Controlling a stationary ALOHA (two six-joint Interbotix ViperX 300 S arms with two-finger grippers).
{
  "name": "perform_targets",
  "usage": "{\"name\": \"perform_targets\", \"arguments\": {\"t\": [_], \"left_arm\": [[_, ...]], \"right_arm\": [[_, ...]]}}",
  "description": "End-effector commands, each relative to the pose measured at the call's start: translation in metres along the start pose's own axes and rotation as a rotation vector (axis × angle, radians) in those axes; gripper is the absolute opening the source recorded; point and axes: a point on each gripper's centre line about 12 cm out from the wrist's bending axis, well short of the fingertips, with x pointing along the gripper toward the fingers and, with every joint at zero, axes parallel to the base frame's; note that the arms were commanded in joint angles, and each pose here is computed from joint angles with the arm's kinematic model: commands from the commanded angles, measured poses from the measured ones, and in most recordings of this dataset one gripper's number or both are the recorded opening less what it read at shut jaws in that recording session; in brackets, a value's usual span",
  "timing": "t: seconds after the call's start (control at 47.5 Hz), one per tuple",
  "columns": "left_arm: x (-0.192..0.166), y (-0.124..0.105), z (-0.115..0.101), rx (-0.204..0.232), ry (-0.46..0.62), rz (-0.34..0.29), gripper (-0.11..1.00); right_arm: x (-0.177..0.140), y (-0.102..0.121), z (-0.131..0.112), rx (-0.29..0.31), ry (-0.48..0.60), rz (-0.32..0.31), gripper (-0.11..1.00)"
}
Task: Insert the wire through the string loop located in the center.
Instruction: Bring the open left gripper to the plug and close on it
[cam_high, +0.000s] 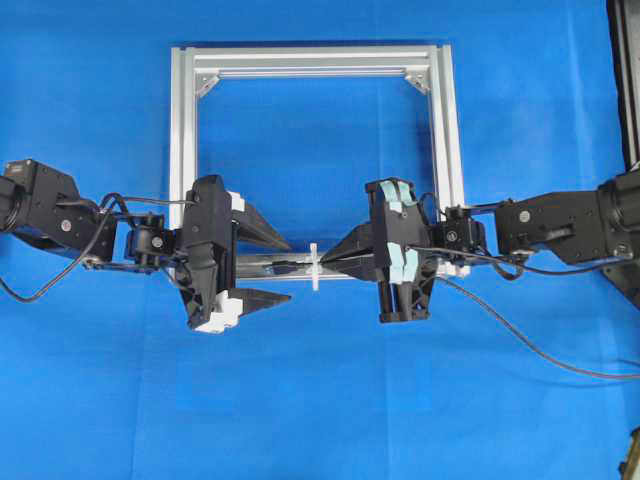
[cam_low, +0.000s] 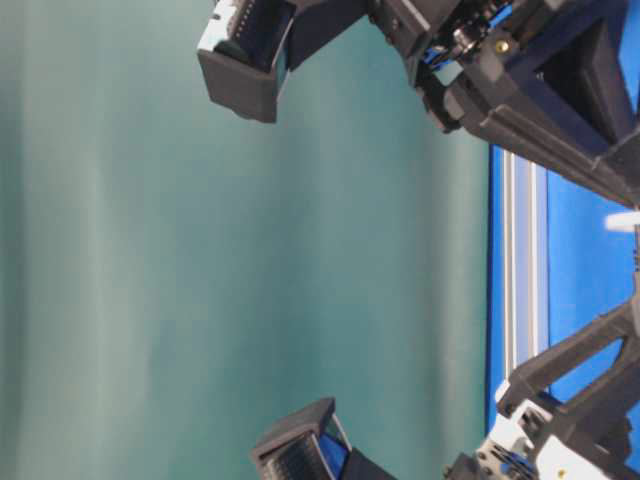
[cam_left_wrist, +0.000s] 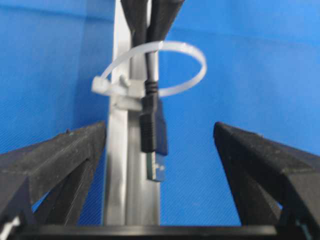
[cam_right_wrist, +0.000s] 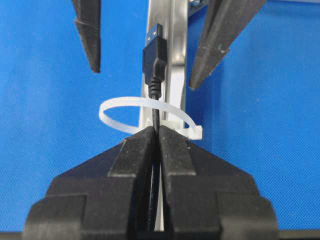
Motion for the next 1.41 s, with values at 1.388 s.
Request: {"name": "perform_targets", "arguments": {"t": [1.388], "left_arm": [[0.0009, -0.0027, 0.0149, 0.000, -0.048, -0.009, 0.91]], "right_arm": [[-0.0014, 0.0015, 0.0067, 0.000, -0.021, 0.004, -0.02]]}}
